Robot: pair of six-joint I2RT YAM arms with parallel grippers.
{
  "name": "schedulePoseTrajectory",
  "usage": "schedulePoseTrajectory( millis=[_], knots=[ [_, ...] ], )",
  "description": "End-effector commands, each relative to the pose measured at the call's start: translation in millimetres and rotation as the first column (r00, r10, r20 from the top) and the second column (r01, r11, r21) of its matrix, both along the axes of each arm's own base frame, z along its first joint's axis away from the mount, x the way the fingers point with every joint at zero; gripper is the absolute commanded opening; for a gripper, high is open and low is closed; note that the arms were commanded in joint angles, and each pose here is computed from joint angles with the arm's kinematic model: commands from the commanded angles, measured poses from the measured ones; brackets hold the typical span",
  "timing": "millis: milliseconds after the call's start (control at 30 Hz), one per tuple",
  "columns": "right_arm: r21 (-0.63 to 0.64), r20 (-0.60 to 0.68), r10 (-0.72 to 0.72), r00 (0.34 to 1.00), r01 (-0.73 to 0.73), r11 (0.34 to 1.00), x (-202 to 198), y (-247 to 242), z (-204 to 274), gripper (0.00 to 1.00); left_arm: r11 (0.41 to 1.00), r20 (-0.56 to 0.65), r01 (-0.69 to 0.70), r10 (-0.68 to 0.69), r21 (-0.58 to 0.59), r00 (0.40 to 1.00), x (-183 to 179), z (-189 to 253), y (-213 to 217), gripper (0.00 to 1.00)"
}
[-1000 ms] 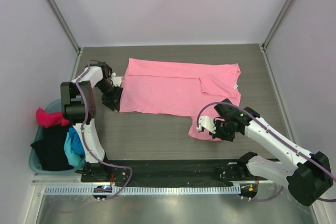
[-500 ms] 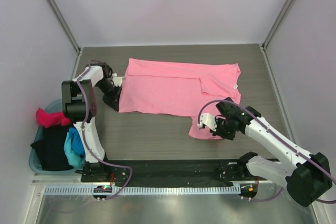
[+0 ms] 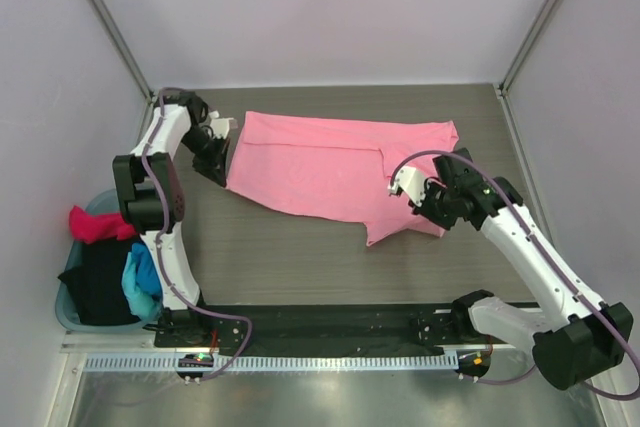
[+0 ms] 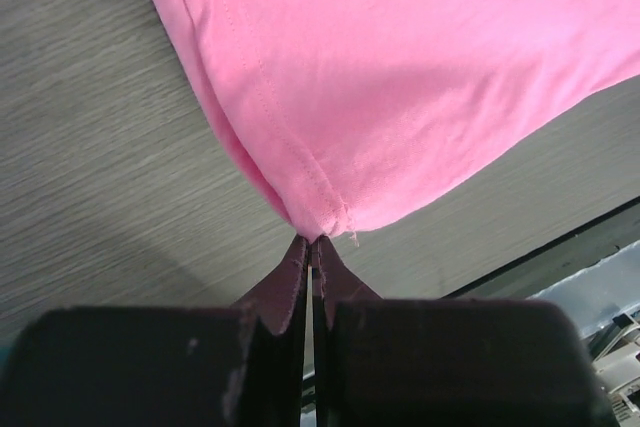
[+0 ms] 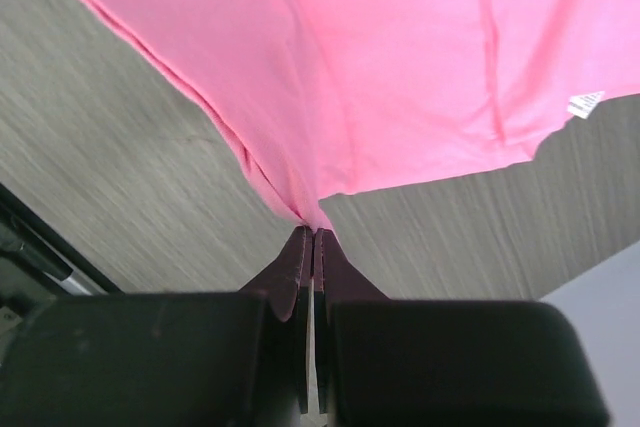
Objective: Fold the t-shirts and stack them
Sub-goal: Fold the tshirt
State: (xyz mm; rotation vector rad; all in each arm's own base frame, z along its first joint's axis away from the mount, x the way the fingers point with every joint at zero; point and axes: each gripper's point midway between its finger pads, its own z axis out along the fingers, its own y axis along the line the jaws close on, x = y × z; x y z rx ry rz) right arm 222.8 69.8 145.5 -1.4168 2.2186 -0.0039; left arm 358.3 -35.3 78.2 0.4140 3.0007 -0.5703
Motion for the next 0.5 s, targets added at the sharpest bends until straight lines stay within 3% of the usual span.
schedulePoseTrajectory(
  millis=[0, 467],
  knots=[
    [0.016, 0.073, -0.051, 0.996, 0.050, 0.999, 23.6, -2.4, 25.0, 0.01, 0.999, 0.016, 0.021, -0.021, -0.043, 1.000, 7.2, 22.7, -5.5, 0.01],
    [0.040, 0.248, -0.113, 0.962, 0.106, 0.994, 109.3, -4.8, 89.1, 0.01, 0.997, 0.073, 0.023, -0.018, -0.068, 0.997, 44.1, 43.9, -8.6, 0.01]
  ],
)
